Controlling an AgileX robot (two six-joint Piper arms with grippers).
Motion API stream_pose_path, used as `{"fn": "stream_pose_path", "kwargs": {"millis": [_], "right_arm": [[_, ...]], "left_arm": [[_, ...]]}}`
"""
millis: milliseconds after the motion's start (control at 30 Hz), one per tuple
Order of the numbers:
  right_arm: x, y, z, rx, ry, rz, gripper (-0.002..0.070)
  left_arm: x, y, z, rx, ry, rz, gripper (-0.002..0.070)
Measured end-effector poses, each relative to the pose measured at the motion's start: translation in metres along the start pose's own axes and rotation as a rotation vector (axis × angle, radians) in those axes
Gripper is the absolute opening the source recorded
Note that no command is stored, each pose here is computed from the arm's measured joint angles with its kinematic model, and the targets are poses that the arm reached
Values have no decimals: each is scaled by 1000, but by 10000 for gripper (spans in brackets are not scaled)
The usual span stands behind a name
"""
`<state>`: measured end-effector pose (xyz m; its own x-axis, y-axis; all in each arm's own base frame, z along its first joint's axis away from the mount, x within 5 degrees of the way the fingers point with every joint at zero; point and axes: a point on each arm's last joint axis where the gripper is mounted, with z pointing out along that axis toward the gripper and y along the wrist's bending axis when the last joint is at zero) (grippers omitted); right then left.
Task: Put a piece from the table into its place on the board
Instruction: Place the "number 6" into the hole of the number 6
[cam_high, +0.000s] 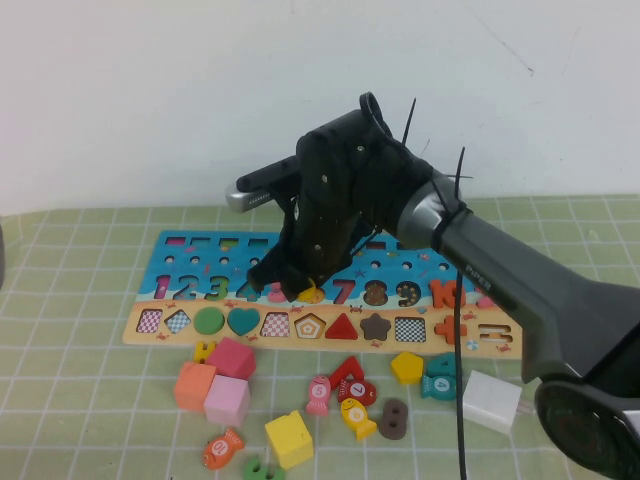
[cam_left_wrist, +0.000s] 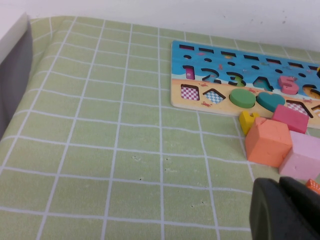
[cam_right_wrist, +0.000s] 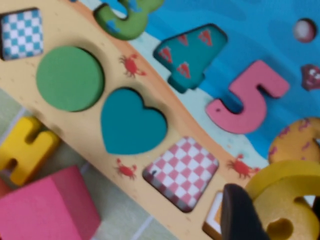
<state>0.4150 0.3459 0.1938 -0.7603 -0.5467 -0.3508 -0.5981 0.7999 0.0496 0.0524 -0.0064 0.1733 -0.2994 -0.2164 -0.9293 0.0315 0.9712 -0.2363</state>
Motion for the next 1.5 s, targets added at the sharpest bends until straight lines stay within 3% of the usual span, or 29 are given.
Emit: {"fn": "stream_pose_path", "kwargs": {"millis": [167,467,1167,1500], "right_arm": [[-3,-2,1,-5,-29,57,276],[-1,-31,18,-50,-10,294,276],[-1,-31,35,-81,-22,322,277],[0,-31,37,-79,-18,339,309]], "left_arm": [[0,0,0,0,0,0,-1],[0,0,0,4,1,-12,-1],[0,-1,0,7,1,-17,-1],[0,-1,0,9,2,-23,-1]]}}
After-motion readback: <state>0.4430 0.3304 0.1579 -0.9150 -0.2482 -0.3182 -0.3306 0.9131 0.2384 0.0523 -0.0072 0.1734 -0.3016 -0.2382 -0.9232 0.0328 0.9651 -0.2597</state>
